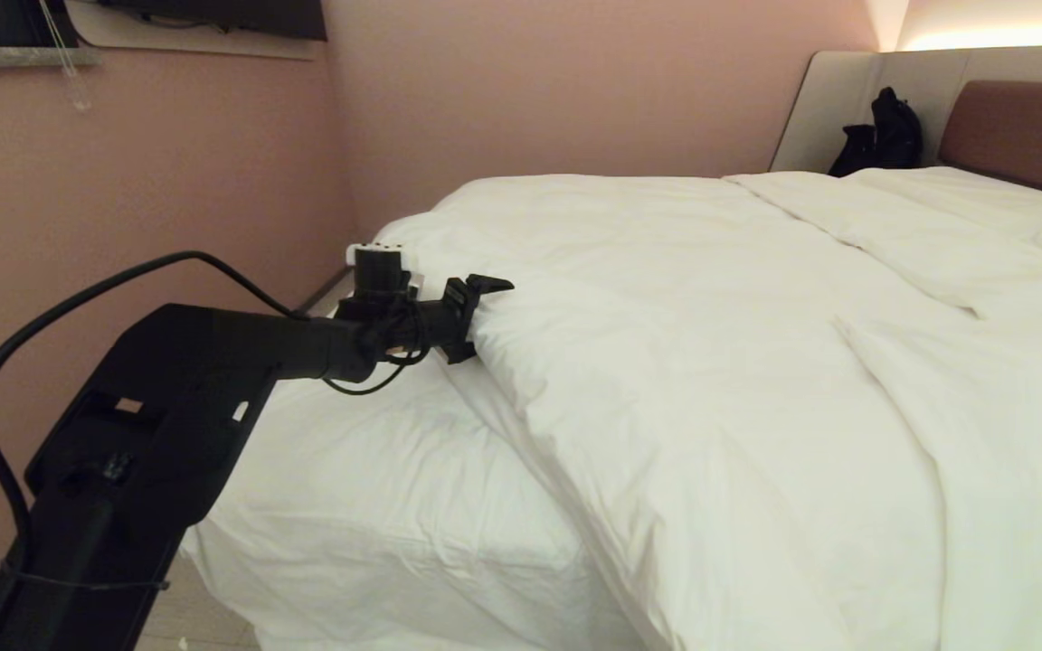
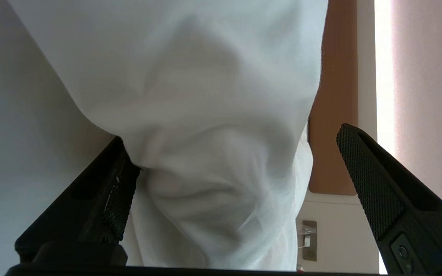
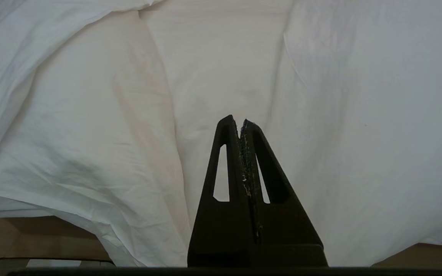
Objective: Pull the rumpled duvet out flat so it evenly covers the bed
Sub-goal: Hold the folded corner of the quilt
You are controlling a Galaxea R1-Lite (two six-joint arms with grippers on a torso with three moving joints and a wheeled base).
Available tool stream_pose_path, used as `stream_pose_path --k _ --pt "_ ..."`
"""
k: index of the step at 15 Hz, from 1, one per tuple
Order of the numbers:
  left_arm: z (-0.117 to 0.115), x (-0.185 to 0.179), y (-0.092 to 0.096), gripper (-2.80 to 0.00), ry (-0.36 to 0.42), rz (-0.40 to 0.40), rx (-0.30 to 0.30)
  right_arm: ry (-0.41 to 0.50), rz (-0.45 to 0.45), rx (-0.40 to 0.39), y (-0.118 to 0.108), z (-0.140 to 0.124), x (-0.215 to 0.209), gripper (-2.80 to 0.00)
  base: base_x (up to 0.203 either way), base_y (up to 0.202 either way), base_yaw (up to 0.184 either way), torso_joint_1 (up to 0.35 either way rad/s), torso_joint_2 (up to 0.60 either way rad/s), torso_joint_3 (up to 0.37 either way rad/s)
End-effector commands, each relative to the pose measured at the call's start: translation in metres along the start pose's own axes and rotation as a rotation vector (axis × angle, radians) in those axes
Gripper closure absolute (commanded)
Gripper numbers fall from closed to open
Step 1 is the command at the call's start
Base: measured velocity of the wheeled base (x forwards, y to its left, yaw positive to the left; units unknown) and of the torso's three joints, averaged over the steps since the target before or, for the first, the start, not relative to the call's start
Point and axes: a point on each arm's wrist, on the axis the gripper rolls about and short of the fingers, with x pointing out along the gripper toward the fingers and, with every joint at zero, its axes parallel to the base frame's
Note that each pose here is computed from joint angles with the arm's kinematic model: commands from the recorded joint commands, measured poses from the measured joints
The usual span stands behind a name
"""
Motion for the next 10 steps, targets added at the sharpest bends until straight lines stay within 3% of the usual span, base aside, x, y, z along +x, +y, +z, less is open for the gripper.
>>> stream_pose_path --k 1,4,5,10 --pt "0.0 0.0001 0.0 -2.8 0.003 -0.002 -0.005 0.001 0.001 -0.001 0.0 0.0 0.0001 0.0 0.0 0.0 0.0 0.0 0.0 0.0" --pt "0.0001 0.0 0.0001 -2.8 -0.002 0.001 -0.002 0.0 0.001 -0.001 0.0 0.0 0.0 0.0 0.0 0.0 0.0 0.0 0.0 0.0" --pt "0.0001 -0.0002 -0.0002 0.0 -0.002 0.001 -0.002 0.001 0.001 -0.001 0.0 0.0 0.0001 0.0 0.0 0.0 0.0 0.0 0.0 0.0" --pt "0.0001 -0.0008 -0.0015 0.0 -0.002 -0.002 -0.001 0.001 0.001 -0.001 0.0 0.0 0.0001 0.0 0.0 0.0 0.0 0.0 0.0 0.0"
